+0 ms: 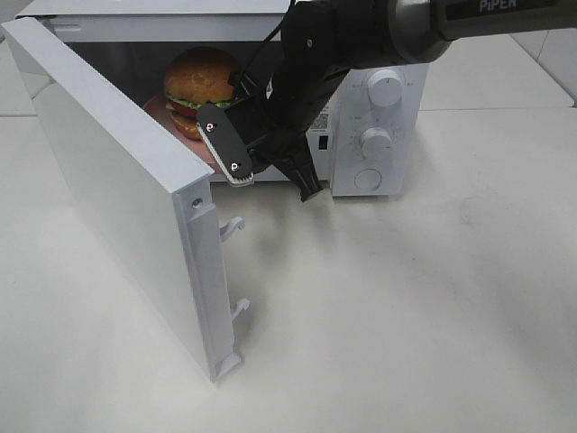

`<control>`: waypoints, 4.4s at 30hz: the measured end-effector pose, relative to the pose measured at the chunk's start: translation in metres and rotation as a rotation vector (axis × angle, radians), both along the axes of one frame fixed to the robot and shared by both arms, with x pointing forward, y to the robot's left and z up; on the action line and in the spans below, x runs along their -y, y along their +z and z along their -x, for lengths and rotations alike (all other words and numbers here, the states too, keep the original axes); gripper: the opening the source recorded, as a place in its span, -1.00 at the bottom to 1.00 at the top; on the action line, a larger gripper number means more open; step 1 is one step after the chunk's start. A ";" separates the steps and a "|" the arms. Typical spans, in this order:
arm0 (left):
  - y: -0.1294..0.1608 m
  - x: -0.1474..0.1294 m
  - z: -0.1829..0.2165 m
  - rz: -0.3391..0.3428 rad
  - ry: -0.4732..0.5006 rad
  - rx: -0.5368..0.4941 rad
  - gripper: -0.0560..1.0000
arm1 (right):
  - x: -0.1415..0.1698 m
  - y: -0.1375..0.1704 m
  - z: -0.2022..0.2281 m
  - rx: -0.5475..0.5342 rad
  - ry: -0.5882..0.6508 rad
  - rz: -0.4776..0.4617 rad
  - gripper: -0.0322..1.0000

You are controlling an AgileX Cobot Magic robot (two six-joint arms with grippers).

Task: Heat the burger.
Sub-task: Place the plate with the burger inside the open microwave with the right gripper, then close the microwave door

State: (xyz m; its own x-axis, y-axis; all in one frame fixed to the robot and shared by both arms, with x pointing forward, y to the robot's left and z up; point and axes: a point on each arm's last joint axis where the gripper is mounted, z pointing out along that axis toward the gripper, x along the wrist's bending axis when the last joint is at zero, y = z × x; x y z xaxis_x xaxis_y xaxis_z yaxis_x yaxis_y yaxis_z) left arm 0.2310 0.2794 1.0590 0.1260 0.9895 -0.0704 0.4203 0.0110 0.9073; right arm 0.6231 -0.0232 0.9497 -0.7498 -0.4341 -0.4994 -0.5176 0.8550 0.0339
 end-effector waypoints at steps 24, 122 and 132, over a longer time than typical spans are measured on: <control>-0.001 -0.003 0.000 -0.027 0.018 -0.007 0.98 | -0.026 -0.018 -0.039 0.007 -0.101 -0.053 -0.78; -0.001 -0.003 0.000 -0.028 0.018 -0.010 0.98 | 0.156 0.090 0.220 -0.311 -0.976 -0.550 0.53; -0.001 -0.003 0.000 -0.028 0.018 -0.011 0.98 | 0.188 0.104 0.255 -0.382 -1.289 -0.510 0.53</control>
